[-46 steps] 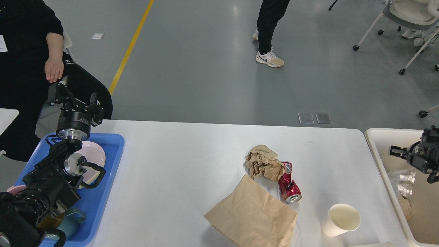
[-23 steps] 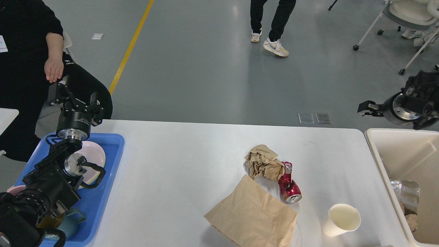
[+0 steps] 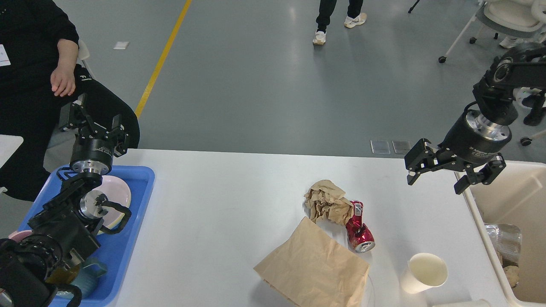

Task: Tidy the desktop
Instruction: 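Lower the right gripper onto the white paper cup and grasp it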

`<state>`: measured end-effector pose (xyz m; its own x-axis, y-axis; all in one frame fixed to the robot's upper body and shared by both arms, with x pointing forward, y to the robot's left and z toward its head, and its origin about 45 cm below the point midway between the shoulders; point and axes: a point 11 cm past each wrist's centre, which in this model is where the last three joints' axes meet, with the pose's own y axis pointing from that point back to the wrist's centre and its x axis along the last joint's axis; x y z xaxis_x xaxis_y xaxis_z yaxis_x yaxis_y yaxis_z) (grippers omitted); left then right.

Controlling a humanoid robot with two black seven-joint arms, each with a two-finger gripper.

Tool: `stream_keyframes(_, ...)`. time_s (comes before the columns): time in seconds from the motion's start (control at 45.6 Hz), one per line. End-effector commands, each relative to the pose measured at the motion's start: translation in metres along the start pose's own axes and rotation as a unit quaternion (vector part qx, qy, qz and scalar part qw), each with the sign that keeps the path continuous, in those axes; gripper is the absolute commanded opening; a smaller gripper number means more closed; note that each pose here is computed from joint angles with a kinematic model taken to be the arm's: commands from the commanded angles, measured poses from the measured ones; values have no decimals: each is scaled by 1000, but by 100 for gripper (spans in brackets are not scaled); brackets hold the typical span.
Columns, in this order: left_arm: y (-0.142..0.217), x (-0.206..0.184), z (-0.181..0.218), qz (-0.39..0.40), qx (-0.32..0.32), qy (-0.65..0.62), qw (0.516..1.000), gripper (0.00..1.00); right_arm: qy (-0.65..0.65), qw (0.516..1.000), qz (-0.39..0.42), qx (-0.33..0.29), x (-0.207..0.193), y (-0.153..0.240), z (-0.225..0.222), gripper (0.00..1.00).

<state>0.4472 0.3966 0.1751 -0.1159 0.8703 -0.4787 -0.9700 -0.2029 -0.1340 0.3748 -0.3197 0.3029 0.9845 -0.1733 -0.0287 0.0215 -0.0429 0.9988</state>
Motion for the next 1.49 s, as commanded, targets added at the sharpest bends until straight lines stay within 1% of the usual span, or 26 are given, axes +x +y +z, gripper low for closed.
stream_keyframes(0.0, 0, 0, 0, 0, 0, 0, 1000, 96, -5, 1000, -22, 3, -7, -19, 3, 100)
stream_keyframes(0.088, 0, 0, 0, 0, 0, 0, 1000, 96, -16, 999, -29, 9, -10, -37, 5, 100)
stream_keyframes(0.219, 0, 0, 0, 1, 0, 0, 1000, 96, -50, 997, -60, 21, -27, -83, 13, 100)
stream_keyframes(0.395, 0, 0, 0, 0, 0, 0, 1000, 96, -68, 994, -82, 18, -44, -117, 22, 100)
stream_keyframes(0.724, 0, 0, 0, 0, 0, 0, 1000, 96, -78, 991, -102, 23, -57, -139, 25, 100)
stream_keyframes(1.074, 0, 0, 0, 1, 0, 0, 1000, 96, -93, 992, -86, 13, -67, -165, 32, 100)
stream_keyframes(1.118, 0, 0, 0, 0, 0, 0, 1000, 96, -96, 992, -77, 8, -68, -171, 34, 97)
stream_keyframes(1.206, 0, 0, 0, 0, 0, 0, 1000, 96, -100, 994, -52, 0, -69, -183, 35, 95)
stream_keyframes(1.337, 0, 0, 0, 0, 0, 0, 1000, 96, -100, 994, -41, -3, -70, -189, 33, 77)
stream_keyframes(1.381, 0, 0, 0, 0, 0, 0, 1000, 96, -99, 994, -43, -4, -71, -189, 34, 61)
stream_keyframes(1.425, 0, 0, 0, 0, 0, 0, 1000, 96, -99, 994, -45, -6, -72, -190, 35, 40)
stream_keyframes(1.469, 0, 0, 0, 1, 0, 0, 1000, 96, -98, 994, -50, -9, -74, -190, 37, 17)
